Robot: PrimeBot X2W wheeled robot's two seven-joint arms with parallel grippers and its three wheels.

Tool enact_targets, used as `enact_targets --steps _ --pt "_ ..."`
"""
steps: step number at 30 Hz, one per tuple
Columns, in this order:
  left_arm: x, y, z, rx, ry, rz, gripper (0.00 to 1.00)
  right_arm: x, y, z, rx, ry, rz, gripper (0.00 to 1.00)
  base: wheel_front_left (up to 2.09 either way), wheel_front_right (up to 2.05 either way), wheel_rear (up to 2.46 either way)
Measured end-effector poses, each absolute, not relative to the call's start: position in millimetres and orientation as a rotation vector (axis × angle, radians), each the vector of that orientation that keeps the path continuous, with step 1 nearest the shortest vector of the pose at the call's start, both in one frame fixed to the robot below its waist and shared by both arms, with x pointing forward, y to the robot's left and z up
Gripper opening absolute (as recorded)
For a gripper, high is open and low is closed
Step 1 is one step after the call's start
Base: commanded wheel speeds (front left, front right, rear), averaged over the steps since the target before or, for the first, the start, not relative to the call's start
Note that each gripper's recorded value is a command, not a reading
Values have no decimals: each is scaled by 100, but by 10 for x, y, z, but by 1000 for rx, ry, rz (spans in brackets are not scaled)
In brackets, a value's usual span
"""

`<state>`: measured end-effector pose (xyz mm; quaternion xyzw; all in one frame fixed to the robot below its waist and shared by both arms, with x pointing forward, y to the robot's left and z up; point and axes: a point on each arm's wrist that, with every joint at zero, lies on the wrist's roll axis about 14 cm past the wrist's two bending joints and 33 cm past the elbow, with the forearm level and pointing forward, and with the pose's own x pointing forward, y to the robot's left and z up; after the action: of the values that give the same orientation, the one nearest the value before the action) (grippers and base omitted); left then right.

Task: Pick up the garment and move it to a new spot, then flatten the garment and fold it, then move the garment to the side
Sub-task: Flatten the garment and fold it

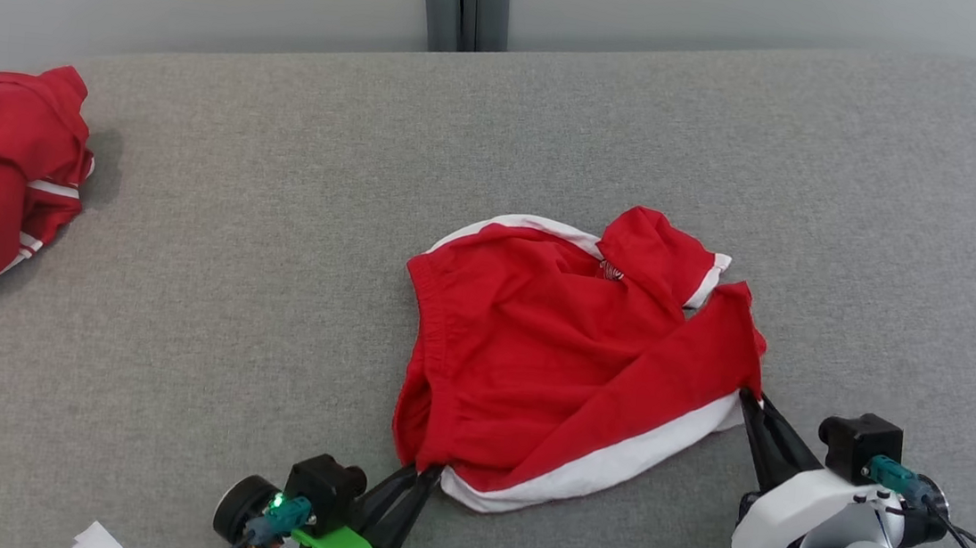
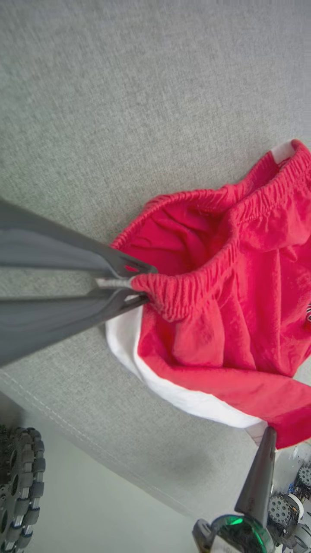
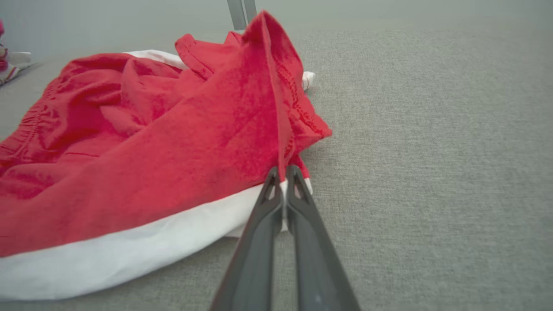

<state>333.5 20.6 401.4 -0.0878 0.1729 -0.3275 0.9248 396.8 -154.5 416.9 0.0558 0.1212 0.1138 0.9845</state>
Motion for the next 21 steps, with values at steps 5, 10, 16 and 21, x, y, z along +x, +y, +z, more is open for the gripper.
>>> enact_targets --steps 5,10,16,21 --pt "3513 150 4396 -260 240 -666 0 3992 -1527 4432 112 160 254 0 0 0 0" --pt "3841 169 4932 -271 92 -686 0 4198 -1533 4913 105 24 283 0 0 0 0" --pt "4325 173 5608 -219 -43 -720 0 4570 -1492 5495 58 -122 332 0 0 0 0" --pt "4876 218 6166 -215 -111 -717 0 5058 -1485 6071 27 -235 346 0 0 0 0"
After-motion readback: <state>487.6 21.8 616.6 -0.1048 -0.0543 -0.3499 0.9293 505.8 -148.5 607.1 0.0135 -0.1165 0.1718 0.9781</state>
